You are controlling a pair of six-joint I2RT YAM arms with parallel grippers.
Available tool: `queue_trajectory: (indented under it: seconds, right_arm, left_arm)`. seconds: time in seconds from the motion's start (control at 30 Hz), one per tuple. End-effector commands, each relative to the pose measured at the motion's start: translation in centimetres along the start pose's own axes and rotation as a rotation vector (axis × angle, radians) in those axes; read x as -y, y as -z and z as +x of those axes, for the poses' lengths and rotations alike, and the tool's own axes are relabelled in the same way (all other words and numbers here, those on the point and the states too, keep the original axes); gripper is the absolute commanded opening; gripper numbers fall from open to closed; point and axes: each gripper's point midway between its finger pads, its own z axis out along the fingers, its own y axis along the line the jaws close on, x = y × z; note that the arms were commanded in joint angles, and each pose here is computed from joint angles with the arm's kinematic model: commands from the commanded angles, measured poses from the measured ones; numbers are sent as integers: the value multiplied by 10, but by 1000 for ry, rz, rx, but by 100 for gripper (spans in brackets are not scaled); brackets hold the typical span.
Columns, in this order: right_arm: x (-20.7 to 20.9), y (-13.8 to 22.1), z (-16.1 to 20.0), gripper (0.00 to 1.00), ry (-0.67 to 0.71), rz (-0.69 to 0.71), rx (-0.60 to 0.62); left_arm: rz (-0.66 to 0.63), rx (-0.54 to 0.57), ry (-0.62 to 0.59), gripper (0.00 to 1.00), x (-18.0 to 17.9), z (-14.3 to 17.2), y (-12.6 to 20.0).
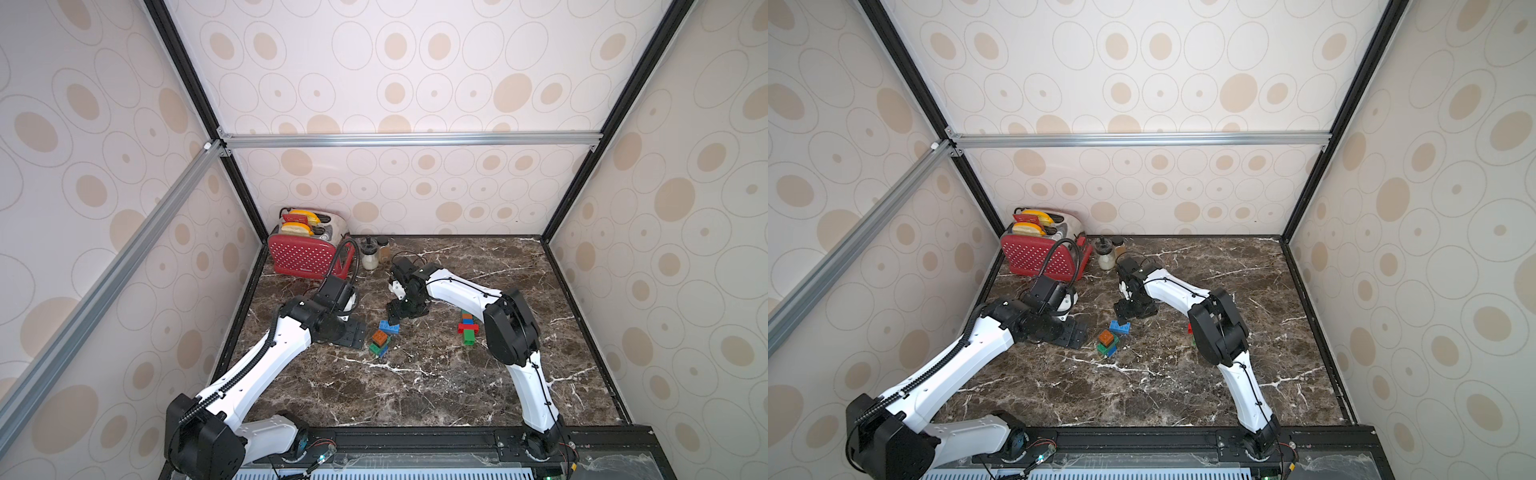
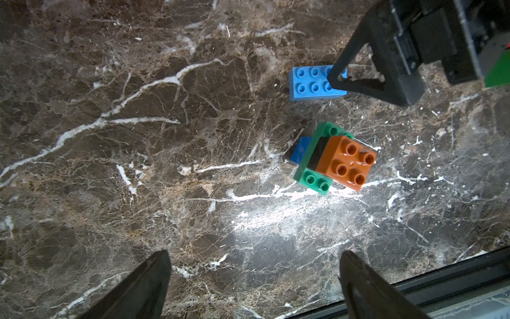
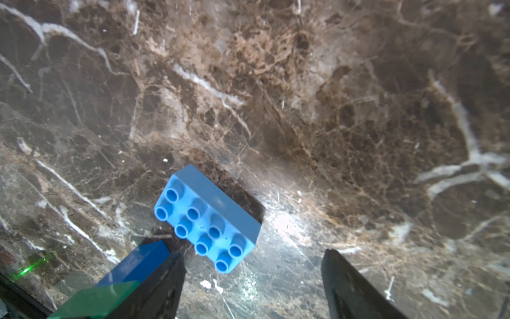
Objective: Assemble the letter f with lego
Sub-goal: Pick up the lego brick from the center of the board.
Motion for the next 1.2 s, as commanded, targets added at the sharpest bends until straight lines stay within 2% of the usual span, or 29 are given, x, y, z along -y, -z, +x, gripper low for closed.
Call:
queue_trajectory:
  seconds: [0.0, 0.23, 0.53, 0.9, 1.17]
  right_arm:
    - [10, -15, 13, 82, -11, 57, -63]
    - [25, -20, 20, 81, -4, 128, -88]
    - [65, -2, 30, 81, -50, 268, -111]
    - [95, 23, 30, 81, -86, 306, -94]
    - [39, 34, 5, 85, -74, 25, 1]
  left_arm:
    - [2, 15, 21, 97, -2, 1, 5]
    - [6, 13, 27, 97, -1, 1, 3]
    - [12, 7, 42, 96, 1, -3, -2]
    - [28, -2, 61, 96, 5, -4, -7]
    - [86, -8, 103, 96, 14, -3, -11]
